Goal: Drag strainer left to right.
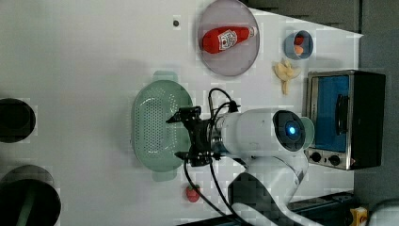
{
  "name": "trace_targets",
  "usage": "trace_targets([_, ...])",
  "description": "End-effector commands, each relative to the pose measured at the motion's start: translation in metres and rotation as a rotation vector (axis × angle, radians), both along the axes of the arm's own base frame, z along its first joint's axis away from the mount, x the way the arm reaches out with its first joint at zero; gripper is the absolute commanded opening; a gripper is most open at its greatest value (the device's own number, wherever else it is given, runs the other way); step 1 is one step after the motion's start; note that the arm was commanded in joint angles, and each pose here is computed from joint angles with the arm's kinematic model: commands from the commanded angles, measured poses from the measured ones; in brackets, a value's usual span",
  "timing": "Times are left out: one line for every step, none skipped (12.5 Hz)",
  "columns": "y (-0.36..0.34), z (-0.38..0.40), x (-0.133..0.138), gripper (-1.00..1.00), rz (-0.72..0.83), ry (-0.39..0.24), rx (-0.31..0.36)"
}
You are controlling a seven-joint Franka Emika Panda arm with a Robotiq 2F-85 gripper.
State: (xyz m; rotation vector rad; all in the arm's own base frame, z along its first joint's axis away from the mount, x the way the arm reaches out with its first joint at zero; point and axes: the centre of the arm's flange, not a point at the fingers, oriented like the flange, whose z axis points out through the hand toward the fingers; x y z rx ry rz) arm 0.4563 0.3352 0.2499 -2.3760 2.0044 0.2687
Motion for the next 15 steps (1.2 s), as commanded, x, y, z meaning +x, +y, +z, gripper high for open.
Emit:
trace_targets([-0.016,-0.030,0.004,1.00,-0.112,-0.012,0.003])
trace_targets([-0.018,-0.042,0.005,1.00,-0.118,-0.010,0.010])
trace_targets([-0.021,-0.052,0.005,1.00,-0.125,-0.006,0.010])
trace_targets([-0.025,-0.061,0.006,1.00,-0.120,-0.003,-0.002])
trace_targets([-0.030,-0.070,0.009,1.00,-0.107,-0.016,-0.014])
trace_targets([-0.036,-0.073,0.013,1.00,-0.111,-0.038,-0.017])
trace_targets([-0.043,-0.078,0.015,1.00,-0.122,-0.034,-0.031])
trace_targets([-0.047,-0.082,0.015,1.00,-0.126,-0.031,-0.040])
trace_targets([-0.050,-0.084,0.016,1.00,-0.131,-0.029,-0.046])
trace_targets([-0.056,-0.086,0.017,1.00,-0.139,-0.026,-0.053])
trace_targets([-0.060,-0.086,0.018,1.00,-0.147,-0.029,-0.055])
trace_targets([-0.066,-0.089,0.018,1.00,-0.154,-0.023,-0.065])
trace_targets([-0.073,-0.091,0.017,1.00,-0.162,-0.020,-0.073])
trace_targets([-0.083,-0.091,0.018,1.00,-0.175,-0.023,-0.082])
trace_targets([-0.095,-0.090,0.018,1.00,-0.184,-0.024,-0.094])
